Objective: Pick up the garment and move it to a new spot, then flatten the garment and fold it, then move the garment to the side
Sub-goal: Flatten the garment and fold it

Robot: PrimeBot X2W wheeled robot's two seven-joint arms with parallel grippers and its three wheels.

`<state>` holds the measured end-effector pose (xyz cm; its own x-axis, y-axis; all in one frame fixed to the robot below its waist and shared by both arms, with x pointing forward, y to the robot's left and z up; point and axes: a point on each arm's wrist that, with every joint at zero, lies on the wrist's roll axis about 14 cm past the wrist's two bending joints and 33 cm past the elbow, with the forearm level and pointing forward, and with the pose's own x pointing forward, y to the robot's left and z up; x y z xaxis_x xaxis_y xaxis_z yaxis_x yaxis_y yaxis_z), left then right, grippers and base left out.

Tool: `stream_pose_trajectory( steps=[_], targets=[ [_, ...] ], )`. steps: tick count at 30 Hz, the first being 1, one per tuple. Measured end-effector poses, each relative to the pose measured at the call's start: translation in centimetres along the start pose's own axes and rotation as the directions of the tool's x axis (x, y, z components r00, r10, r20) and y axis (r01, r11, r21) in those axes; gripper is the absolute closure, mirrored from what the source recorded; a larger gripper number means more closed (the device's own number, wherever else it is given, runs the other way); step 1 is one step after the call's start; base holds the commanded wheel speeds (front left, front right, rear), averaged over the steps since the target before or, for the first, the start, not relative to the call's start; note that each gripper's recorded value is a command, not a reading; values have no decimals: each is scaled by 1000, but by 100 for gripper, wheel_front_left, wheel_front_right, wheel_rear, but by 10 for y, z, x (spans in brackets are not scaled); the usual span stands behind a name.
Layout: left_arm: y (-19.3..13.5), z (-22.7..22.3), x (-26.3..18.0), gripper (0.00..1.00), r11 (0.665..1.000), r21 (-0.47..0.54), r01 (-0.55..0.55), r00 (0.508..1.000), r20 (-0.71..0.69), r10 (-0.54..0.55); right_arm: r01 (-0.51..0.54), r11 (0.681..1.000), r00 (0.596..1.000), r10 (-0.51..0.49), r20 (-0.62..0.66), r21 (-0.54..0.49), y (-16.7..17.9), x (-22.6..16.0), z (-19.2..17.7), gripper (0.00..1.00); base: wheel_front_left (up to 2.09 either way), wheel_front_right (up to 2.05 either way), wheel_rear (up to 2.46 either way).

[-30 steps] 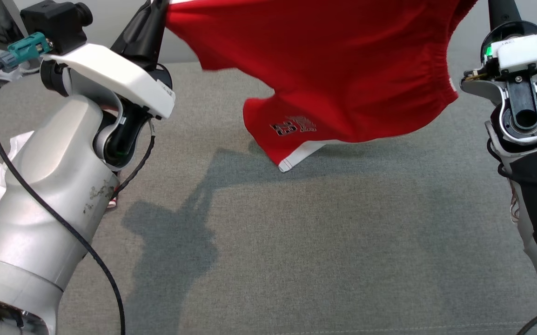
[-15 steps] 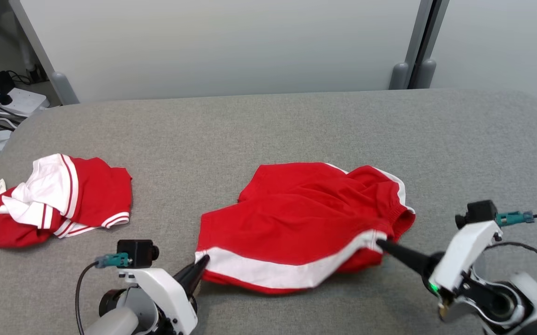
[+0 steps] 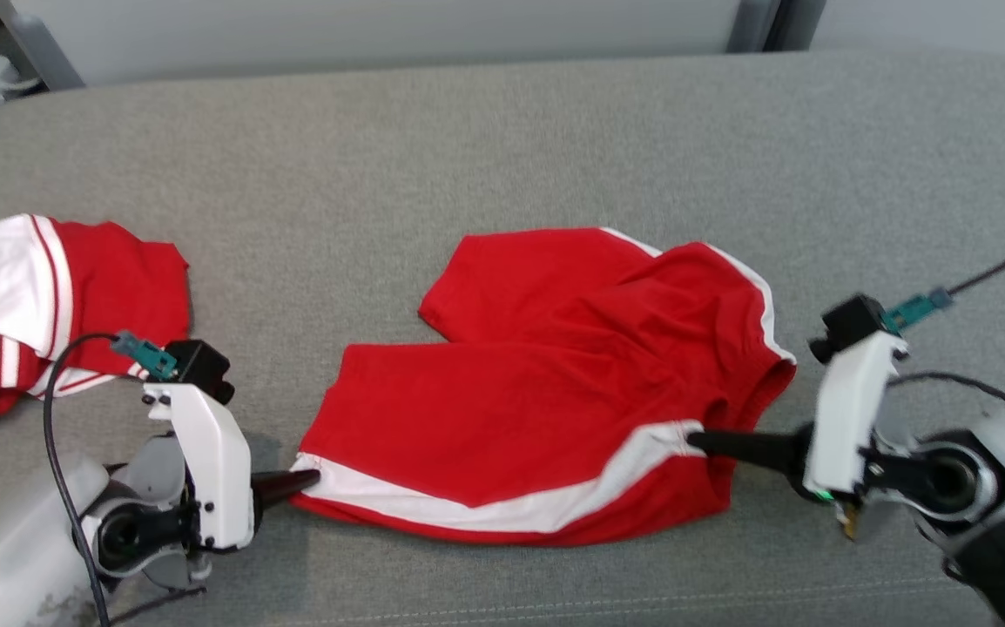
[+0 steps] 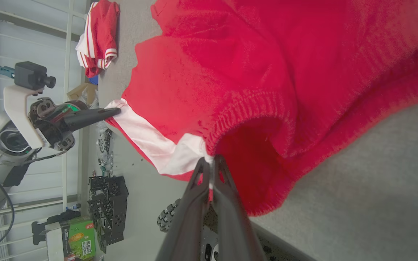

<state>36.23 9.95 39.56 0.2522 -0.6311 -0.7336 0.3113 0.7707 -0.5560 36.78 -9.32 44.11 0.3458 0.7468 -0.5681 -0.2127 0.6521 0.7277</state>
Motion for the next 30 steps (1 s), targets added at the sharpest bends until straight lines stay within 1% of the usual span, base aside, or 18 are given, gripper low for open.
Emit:
stream_pose_trajectory(
  steps=[2, 3, 4, 5, 6, 7, 8, 9, 10, 11, 12, 13, 19, 21, 24, 26, 27, 30],
  targets=[
    [15, 7, 11, 100, 998, -56, -21, 999, -35, 19, 6, 1000, 1000, -7, 29, 14, -1, 29, 24, 100, 0, 0, 0],
    [21, 26, 16, 100, 995, -92, -26, 1000, 15, 27, 11, 1000, 995, -12, 101, 7, 2, 42, 48, 100, 0, 0, 0],
    [26, 58, 19, 100, 994, -111, -19, 992, 121, 33, 14, 1000, 978, -11, 210, -12, 9, 52, 83, 100, 0, 0, 0],
    [27, 106, 17, 100, 994, -109, -5, 958, 284, 36, 21, 999, 932, -5, 362, -40, 18, 53, 131, 100, 0, 0, 0],
    [22, 161, 6, 100, 997, -74, 14, 886, 464, 22, 34, 997, 852, 6, 524, -66, 28, 44, 182, 100, 0, 0, 0],
    [7, 221, -16, 100, 1000, 4, 29, 772, 635, -25, 55, 993, 751, 26, 660, -101, 40, 25, 233, 100, 0, 0, 0],
    [-12, 277, -48, 100, 996, 81, 42, 617, 782, -89, 86, 988, 625, 48, 779, -131, 51, -1, 278, 100, 0, 0, 0],
    [-33, 320, -81, 100, 988, 147, 56, 463, 872, -156, 116, 982, 505, 72, 860, -150, 60, -29, 314, 100, 0, 0, 0],
    [-52, 347, -104, 100, 977, 207, 59, 367, 905, -214, 146, 975, 436, 86, 896, -165, 66, -47, 337, 100, 0, 0, 0],
    [-64, 362, -116, 100, 968, 241, 70, 306, 918, -251, 175, 969, 407, 89, 909, -173, 67, -56, 350, 100, 0, 0, 0],
    [-69, 368, -116, 100, 963, 259, 77, 284, 920, -271, 189, 968, 403, 78, 912, -166, 63, -58, 354, 100, 0, 0, 0],
    [-69, 366, -106, 100, 961, 262, 88, 301, 913, -276, 191, 970, 423, 55, 904, -148, 55, -53, 352, 100, 0, 0, 0],
    [-23, 318, -31, 100, 978, 156, 139, 452, 869, -203, 189, 981, 619, -92, 780, -34, -9, 1, 303, 100, 0, 0, 0],
    [-2, 291, -2, 100, 984, 99, 149, 508, 846, -162, 171, 985, 678, -138, 722, 27, -35, 23, 273, 100, 0, 0, 0],
    [28, 237, 41, 100, 989, 4, 149, 606, 790, -94, 150, 982, 744, -190, 641, 117, -70, 49, 224, 100, 0, 0, 0],
    [42, 203, 59, 100, 984, -80, 162, 647, 761, -44, 124, 979, 762, -198, 616, 161, -80, 56, 196, 100, 0, 0, 0],
    [44, 190, 63, 100, 982, -96, 160, 661, 750, -34, 117, 978, 767, -201, 610, 175, -82, 56, 185, 100, 0, 0, 0],
    [40, 182, 53, 100, 979, -115, 171, 645, 764, -23, 106, 976, 759, -204, 619, 193, -86, 43, 166, 100, 0, 0, 0]
  ],
)
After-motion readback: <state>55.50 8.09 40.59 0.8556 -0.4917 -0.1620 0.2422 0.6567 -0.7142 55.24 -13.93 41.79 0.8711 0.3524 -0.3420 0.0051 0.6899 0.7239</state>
